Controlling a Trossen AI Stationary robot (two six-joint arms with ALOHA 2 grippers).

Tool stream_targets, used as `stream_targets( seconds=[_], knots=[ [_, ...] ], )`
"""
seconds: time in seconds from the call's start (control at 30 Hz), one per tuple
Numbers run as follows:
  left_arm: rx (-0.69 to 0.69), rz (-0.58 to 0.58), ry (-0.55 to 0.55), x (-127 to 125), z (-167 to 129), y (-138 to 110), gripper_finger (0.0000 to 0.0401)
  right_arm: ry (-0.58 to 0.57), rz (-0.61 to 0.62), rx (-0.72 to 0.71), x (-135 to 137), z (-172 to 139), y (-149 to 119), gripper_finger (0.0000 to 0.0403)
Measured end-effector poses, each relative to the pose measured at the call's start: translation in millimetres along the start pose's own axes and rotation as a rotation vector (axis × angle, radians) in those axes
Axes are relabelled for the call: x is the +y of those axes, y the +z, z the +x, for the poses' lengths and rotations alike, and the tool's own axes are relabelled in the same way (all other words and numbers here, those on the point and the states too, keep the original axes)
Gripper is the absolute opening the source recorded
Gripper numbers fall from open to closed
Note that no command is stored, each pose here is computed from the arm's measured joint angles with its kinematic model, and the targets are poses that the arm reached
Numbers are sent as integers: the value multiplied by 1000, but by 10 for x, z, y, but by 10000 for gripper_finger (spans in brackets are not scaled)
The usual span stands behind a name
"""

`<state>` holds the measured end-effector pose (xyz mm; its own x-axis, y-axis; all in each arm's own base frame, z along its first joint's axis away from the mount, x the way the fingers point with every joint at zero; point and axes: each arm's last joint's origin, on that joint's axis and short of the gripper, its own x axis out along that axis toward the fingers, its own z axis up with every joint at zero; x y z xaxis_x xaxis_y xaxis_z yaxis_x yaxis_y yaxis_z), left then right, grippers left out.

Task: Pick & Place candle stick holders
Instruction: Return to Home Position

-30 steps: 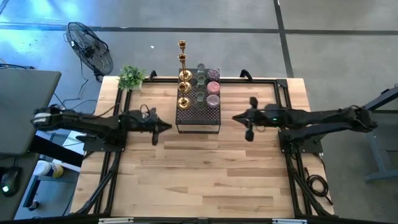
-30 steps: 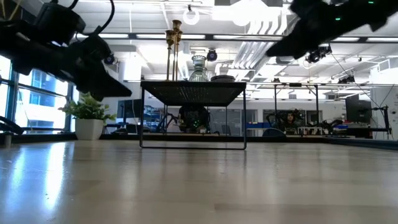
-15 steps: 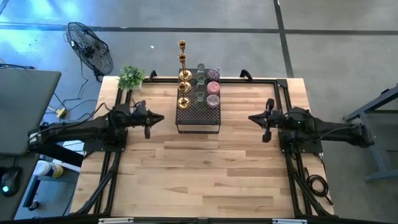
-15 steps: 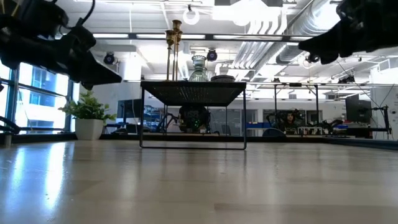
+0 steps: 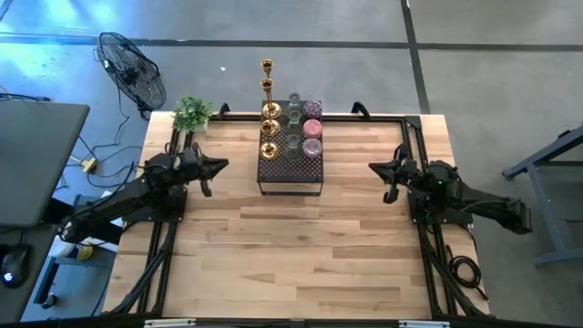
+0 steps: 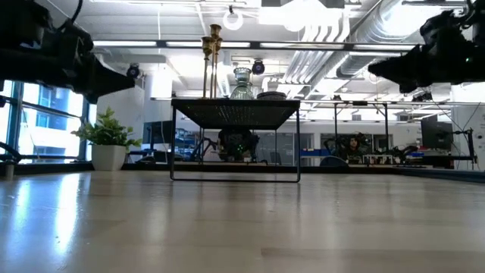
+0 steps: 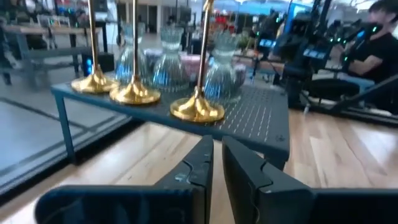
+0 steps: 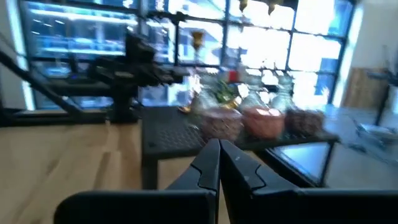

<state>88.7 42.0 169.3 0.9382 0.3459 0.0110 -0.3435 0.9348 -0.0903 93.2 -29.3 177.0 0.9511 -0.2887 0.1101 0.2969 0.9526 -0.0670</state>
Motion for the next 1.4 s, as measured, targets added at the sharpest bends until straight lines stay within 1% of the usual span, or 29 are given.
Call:
stream_targets(
  seconds=[0.13, 0.27, 0.33, 0.4, 0.5, 0.57, 1.4],
  knots=[
    [-21, 3, -3, -4, -13, 14, 33, -80, 11, 2, -39, -2, 0, 0],
    [-18, 12, 2, -2, -11, 10, 33, -223, 12, 22, -81, -8, -14, 2],
    [-17, 11, 4, -2, -10, 9, 33, -298, 54, 45, -101, -14, -40, 2],
    [-16, 15, 6, -1, -10, 7, 33, -331, 127, 47, -109, -17, -53, 2],
    [-15, 31, 9, 0, -9, 6, 33, -337, 198, 34, -110, -17, -53, 2],
    [-14, 33, 10, 1, -9, 5, 33, -329, 217, 28, -108, -16, -50, 2],
    [-13, 35, 11, 1, -8, 3, 33, -323, 212, 30, -106, -16, -51, 1]
  ],
)
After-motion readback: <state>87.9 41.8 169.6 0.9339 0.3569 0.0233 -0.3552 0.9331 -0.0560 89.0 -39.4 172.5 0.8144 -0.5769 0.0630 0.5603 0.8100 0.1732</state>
